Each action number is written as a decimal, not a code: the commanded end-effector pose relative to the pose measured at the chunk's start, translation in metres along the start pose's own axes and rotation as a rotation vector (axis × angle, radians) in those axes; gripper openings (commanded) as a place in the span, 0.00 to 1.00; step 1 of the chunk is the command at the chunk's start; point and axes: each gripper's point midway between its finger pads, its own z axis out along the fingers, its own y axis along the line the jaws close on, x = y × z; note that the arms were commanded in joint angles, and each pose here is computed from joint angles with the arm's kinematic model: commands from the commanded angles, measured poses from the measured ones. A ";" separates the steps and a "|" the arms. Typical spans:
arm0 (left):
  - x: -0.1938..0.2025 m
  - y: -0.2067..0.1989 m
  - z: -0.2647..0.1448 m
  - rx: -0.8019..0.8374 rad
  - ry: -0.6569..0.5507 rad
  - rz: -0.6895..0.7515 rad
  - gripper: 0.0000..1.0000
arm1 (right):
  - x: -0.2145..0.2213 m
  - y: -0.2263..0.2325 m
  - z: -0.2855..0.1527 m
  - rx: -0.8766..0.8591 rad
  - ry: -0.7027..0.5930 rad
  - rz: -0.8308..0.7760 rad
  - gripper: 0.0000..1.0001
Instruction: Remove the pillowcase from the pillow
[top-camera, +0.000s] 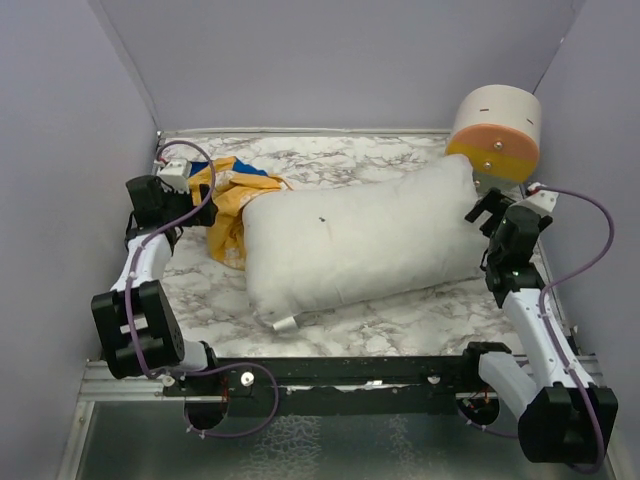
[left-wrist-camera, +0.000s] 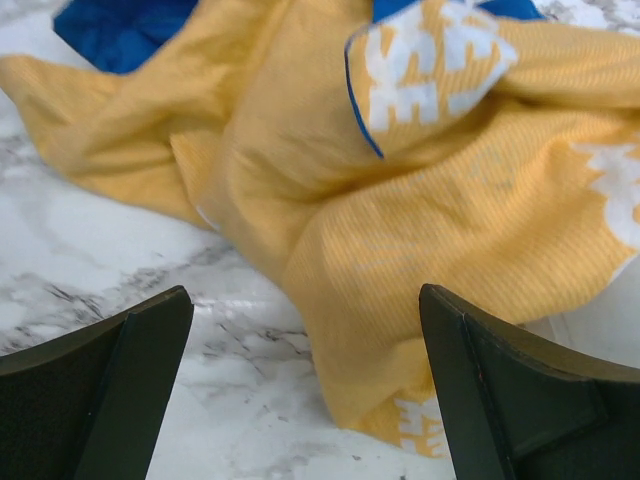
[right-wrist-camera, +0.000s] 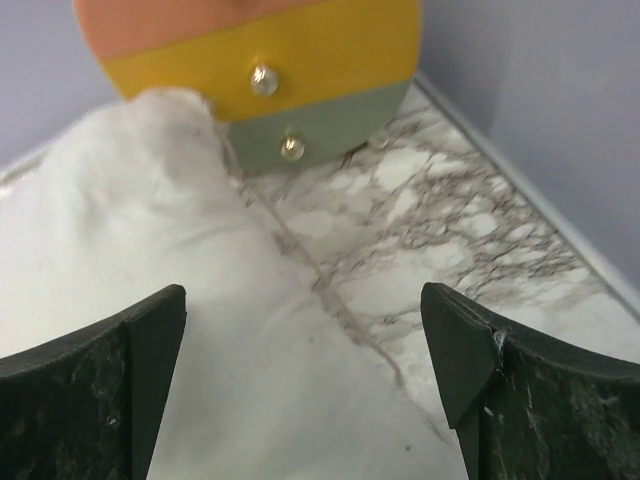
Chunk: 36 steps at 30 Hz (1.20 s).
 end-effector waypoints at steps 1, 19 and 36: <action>-0.006 -0.013 -0.003 0.024 -0.184 -0.035 0.99 | 0.042 0.021 -0.001 -0.162 0.084 -0.036 0.99; 0.058 -0.026 0.008 -0.069 -0.474 0.028 0.99 | 0.069 0.010 -0.019 -0.298 -0.242 -0.105 0.99; 0.074 -0.028 0.030 -0.226 -0.381 0.081 0.99 | 0.148 0.101 0.023 -0.652 -0.068 -0.318 0.99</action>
